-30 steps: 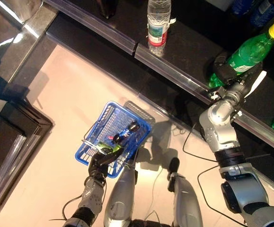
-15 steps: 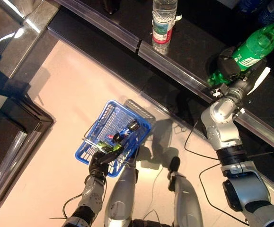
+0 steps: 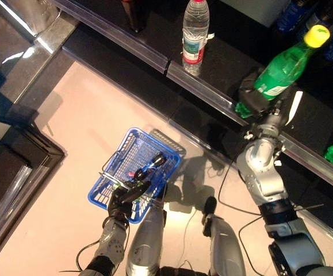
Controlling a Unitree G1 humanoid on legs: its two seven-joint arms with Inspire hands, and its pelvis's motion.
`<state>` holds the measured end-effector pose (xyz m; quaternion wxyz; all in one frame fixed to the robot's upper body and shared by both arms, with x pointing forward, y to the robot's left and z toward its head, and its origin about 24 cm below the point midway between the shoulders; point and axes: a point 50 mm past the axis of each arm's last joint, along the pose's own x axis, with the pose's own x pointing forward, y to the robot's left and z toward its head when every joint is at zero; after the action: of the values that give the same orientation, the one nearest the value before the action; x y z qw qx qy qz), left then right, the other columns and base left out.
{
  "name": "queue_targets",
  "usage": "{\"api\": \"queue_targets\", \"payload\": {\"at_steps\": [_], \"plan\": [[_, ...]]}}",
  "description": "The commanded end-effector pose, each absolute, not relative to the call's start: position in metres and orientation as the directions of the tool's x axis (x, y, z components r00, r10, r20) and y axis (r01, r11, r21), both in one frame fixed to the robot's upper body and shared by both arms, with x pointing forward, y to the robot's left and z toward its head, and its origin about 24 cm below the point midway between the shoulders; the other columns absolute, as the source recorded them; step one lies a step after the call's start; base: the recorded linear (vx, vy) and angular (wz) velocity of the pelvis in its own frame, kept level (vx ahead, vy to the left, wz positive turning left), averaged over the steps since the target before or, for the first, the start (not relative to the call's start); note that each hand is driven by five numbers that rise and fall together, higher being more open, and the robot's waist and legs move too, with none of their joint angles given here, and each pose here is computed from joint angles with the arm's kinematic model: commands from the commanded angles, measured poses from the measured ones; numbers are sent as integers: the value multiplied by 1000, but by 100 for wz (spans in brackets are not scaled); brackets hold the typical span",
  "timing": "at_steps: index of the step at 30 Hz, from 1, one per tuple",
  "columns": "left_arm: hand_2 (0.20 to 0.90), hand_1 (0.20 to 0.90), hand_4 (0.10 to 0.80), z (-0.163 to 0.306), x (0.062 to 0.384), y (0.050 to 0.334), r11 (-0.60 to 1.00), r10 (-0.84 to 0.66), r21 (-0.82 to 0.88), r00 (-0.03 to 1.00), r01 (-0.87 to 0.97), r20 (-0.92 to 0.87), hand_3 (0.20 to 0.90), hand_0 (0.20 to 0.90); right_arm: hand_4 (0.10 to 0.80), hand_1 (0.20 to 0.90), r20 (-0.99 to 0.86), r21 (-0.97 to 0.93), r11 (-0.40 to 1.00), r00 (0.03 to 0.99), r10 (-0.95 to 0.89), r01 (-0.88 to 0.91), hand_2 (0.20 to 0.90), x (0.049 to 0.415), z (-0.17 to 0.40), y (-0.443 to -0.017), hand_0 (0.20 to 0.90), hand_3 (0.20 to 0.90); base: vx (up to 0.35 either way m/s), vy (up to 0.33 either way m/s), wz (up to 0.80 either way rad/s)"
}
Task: Pick up the drink and place into the basket.
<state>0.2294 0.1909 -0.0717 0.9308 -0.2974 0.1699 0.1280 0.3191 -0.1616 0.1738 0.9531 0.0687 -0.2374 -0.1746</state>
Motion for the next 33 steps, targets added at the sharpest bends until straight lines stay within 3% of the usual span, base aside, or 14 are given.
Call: {"api": "queue_targets", "payload": {"at_steps": [1, 11, 15, 25, 33], "plan": [[300, 300, 100, -4, 239, 210, 835, 126, -545, 990, -69, 68, 200, 300, 100, 300, 826, 202, 979, 536, -176, 10, 300, 273, 268, -141, 300, 200, -38, -15, 2], [300, 300, 100, 28, 235, 203, 850, 15, -520, 981, 89, 192, 200, 300, 100, 300, 782, 122, 933, 612, 120, -339, 300, 255, 251, -104, 300, 200, -9, -17, 5], [300, 300, 100, 41, 232, 197, 855, -50, -492, 970, 164, 236, 200, 300, 100, 300, 735, 123, 910, 653, 185, -396, 300, 254, 235, -92, 300, 200, 14, -27, 15], [300, 300, 100, 74, 227, 174, 813, -247, -440, 910, 381, 332, 200, 300, 100, 300, 607, 203, 854, 746, 274, -479, 300, 261, 207, -62, 300, 200, -5, -26, 20], [300, 300, 100, 100, 225, 159, 754, -349, -409, 841, 514, 414, 200, 300, 100, 300, 479, 210, 883, 831, 282, -420, 300, 273, 180, -40, 300, 200, 40, -37, 23]]}}
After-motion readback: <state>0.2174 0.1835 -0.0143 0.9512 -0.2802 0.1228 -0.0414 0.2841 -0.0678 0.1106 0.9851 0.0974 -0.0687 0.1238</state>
